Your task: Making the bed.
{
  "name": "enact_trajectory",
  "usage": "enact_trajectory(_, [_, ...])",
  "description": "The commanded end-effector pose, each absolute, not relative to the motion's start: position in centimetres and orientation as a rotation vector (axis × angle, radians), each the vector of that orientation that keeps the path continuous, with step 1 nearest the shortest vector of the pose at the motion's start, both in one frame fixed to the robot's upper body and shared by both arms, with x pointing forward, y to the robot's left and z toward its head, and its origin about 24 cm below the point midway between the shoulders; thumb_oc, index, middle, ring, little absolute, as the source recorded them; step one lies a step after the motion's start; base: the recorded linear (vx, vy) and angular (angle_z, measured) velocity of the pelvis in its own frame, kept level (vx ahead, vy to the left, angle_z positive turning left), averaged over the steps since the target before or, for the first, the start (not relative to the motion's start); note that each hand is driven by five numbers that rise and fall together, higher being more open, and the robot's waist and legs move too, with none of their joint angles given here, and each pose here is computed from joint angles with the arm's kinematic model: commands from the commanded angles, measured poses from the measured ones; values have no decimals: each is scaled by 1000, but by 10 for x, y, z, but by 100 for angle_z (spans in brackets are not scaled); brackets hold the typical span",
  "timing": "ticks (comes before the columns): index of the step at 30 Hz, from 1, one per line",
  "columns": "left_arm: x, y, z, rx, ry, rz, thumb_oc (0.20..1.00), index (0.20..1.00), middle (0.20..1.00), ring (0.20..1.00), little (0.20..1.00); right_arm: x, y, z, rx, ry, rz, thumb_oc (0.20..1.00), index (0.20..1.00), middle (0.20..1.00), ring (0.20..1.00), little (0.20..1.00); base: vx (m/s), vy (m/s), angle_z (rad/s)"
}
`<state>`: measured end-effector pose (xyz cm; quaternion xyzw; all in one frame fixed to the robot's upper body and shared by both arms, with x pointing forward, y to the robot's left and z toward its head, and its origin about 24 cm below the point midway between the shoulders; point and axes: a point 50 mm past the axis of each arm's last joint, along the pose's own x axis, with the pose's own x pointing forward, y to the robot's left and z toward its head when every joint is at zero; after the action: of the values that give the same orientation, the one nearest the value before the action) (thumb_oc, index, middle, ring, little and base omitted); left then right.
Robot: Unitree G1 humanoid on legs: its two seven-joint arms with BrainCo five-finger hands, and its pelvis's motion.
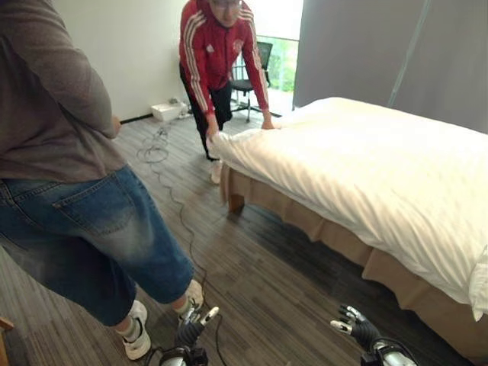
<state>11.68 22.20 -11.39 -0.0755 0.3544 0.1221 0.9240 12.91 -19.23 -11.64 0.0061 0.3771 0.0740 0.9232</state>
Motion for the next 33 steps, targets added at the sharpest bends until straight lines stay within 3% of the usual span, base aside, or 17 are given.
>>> enact_trajectory(1, [150, 219, -101, -190, 608, 238, 1000, 1000, 1000, 1000, 1000, 168, -188, -99, -14, 635, 182, 1000, 1000, 1000, 1000, 1000, 0, 0, 0])
enact_trajectory(33, [151, 213, -104, -205, 622, 232, 1000, 1000, 1000, 1000, 1000, 169, -188, -99, 46, 630, 160, 1000, 1000, 1000, 1000, 1000, 0, 0, -1])
